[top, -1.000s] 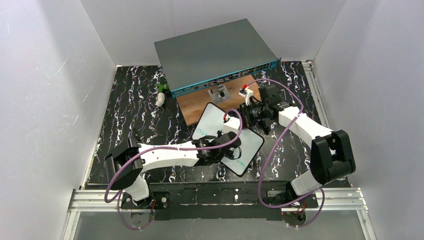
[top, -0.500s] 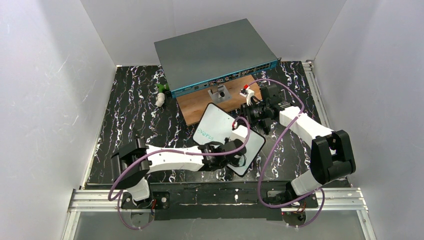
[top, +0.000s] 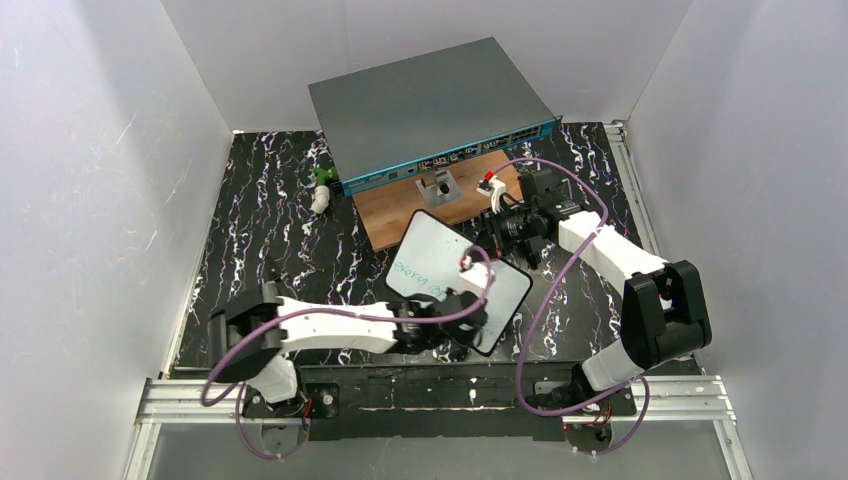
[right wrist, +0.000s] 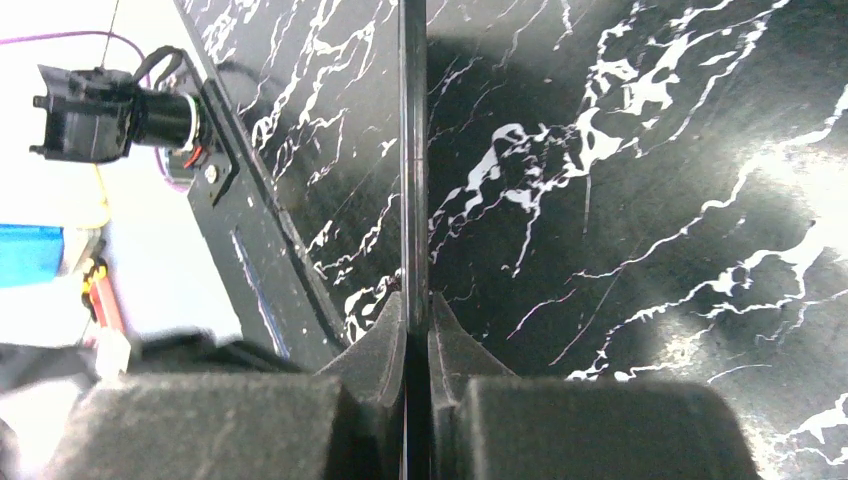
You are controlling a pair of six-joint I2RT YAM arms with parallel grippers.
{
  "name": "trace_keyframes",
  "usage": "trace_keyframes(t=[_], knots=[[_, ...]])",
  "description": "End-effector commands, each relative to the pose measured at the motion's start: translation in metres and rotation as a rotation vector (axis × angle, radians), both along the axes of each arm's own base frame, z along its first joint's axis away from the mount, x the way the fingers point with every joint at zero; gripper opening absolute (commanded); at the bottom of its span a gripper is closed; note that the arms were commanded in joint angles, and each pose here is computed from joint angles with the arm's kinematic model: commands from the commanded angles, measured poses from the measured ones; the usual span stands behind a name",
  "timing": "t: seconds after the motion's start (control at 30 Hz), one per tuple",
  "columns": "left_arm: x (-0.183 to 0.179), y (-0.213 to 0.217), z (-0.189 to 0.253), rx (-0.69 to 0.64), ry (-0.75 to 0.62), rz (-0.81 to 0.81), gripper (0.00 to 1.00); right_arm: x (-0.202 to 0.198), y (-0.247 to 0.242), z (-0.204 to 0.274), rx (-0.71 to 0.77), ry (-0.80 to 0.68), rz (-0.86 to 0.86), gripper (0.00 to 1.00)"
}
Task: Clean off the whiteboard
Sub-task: Erase the whiteboard at the center of the board.
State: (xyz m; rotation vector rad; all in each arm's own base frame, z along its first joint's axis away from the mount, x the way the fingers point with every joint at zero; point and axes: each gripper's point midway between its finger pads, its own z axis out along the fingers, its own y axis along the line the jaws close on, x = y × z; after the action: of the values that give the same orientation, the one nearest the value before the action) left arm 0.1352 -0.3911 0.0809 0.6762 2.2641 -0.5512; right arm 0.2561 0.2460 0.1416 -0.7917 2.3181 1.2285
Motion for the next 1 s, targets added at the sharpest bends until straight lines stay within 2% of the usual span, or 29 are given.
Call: trace_keyframes(t=[0.0, 0.17, 0.2, 0.5, 0.67, 0.97], knots=[[0.040, 0.047, 0.067, -0.140, -0.125, 0.139, 0.00, -0.016, -0.009, 0.006, -0.060, -0.094, 0.129, 0.01], [0.052, 0.108, 0.062, -0.166, -0.179, 0.239, 0.00, -0.025, -0.015, 0.010, -0.073, -0.148, 0.228, 0.01], [0.051, 0.122, 0.049, -0.150, -0.188, 0.257, 0.00, -0.026, -0.016, 0.011, -0.075, -0.154, 0.238, 0.01], [0.066, 0.187, 0.020, -0.055, -0.339, 0.435, 0.00, -0.030, -0.022, 0.016, -0.082, -0.192, 0.289, 0.01], [0.082, 0.193, 0.020, -0.015, -0.423, 0.488, 0.00, -0.030, -0.024, 0.018, -0.073, -0.189, 0.288, 0.01], [0.097, 0.157, 0.009, -0.028, -0.456, 0.418, 0.00, -0.029, -0.022, 0.021, -0.041, -0.167, 0.275, 0.01]])
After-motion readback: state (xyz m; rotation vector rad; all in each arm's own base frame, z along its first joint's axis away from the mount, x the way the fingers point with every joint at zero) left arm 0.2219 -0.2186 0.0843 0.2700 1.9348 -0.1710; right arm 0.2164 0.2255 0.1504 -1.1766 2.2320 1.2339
